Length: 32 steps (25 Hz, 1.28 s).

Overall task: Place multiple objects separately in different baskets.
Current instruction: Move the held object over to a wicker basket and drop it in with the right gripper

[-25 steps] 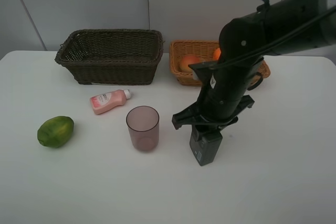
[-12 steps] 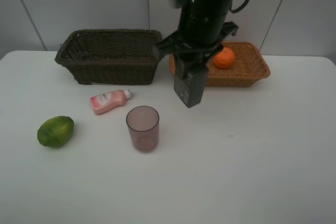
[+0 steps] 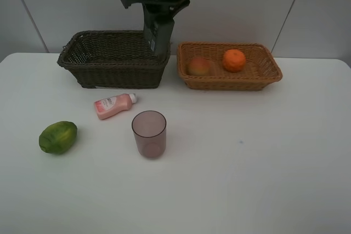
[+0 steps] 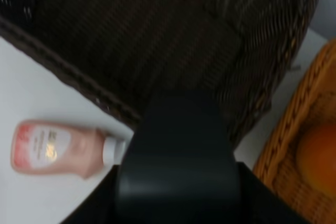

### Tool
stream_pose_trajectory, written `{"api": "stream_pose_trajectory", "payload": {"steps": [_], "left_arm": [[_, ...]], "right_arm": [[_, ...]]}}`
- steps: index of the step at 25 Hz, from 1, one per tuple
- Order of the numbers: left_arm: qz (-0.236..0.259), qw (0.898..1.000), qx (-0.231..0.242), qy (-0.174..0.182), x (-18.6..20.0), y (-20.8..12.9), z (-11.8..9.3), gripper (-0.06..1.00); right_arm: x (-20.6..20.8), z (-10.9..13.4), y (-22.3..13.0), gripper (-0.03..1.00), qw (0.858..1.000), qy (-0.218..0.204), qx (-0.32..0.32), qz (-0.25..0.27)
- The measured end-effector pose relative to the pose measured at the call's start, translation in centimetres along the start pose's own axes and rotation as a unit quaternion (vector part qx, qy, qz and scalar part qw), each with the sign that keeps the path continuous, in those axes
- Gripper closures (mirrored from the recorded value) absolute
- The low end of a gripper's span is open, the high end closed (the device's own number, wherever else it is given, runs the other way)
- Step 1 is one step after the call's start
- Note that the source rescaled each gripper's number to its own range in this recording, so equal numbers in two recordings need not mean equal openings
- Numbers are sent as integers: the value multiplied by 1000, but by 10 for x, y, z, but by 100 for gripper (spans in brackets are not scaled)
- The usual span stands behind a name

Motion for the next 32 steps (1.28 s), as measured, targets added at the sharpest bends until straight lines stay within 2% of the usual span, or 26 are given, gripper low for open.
{"api": "stream_pose_trajectory", "payload": {"steps": [4, 9, 22, 29, 31, 32], "left_arm": [[0, 1000, 0, 0, 0, 0, 0, -4], [0, 1000, 0, 0, 0, 0, 0, -4], [0, 1000, 0, 0, 0, 0, 0, -4], [0, 1000, 0, 0, 0, 0, 0, -4], [0, 1000, 0, 0, 0, 0, 0, -4], [0, 1000, 0, 0, 0, 0, 0, -4]], "right_arm": [[-13, -1, 25, 94, 998, -7, 2, -67], [-45, 4, 35, 94, 995, -8, 6, -102], [-149, 10, 9, 94, 996, -5, 8, -92], [-157, 10, 9, 94, 995, -5, 8, -100], [-157, 10, 9, 87, 995, -5, 8, -100], [-157, 10, 9, 78, 995, -5, 8, -101]]}}
Point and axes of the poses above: a point on each arm's last joint axis where the gripper is mounted, x pointing back along that axis away from the gripper, z along the wrist's bending axis when the last joint is at zero, y = z × x, the point moved 9 cm from there along -x, pointing out along that axis toward the gripper, and after that the axes turned 14 degrees about x, right-handed, at the moved point
